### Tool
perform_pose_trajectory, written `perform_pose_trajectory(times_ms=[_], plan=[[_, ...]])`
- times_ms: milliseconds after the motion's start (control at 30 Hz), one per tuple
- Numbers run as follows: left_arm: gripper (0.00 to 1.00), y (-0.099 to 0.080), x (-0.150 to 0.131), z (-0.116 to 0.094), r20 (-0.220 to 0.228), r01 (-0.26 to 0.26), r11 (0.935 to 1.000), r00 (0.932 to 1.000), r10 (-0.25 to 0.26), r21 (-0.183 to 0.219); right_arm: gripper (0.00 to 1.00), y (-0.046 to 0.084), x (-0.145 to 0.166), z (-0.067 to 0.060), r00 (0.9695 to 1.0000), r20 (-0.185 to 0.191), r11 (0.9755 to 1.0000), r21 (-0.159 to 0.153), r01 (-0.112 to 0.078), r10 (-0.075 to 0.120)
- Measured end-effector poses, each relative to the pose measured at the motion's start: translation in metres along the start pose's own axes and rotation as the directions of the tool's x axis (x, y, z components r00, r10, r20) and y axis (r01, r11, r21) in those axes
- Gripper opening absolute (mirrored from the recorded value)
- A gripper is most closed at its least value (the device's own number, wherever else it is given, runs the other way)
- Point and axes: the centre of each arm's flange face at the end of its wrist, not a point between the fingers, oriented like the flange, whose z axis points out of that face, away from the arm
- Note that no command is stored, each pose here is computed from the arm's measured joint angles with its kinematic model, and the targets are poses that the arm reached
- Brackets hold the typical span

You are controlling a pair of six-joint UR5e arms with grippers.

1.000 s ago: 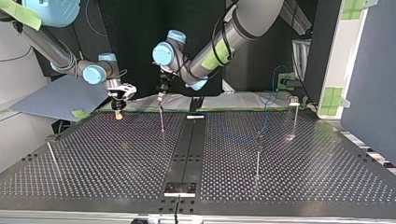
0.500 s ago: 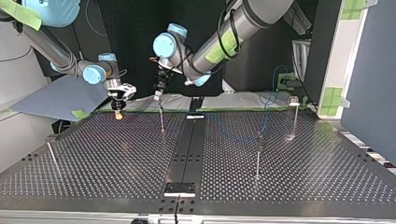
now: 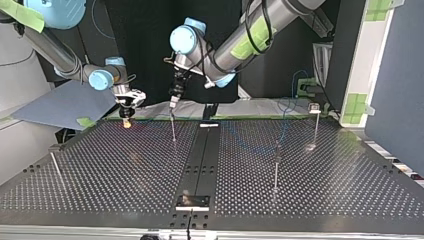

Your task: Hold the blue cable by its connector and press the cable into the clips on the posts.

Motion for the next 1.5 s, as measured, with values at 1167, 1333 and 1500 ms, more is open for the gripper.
perform_pose_trajectory(times_ms=[1167,1333,1500], plan=[[1.00,0.052,-0.076,-0.086,0.158,0.155,0.9855,0.9770,-0.143,-0.068,0.00,0.003,0.005,-0.005,0.9989,0.037,0.9990,-0.034,0.030,-0.028],[1.00,0.057,-0.080,-0.103,0.152,0.175,0.9820,0.9750,-0.162,-0.072,0.00,0.002,0.023,-0.007,0.9982,0.040,0.9983,-0.035,0.045,-0.044],[1.00,0.061,-0.084,-0.122,0.151,0.202,0.9774,0.9700,-0.191,-0.063,0.00,0.000,0.044,-0.012,0.9983,0.040,0.9983,-0.038,0.045,-0.043]])
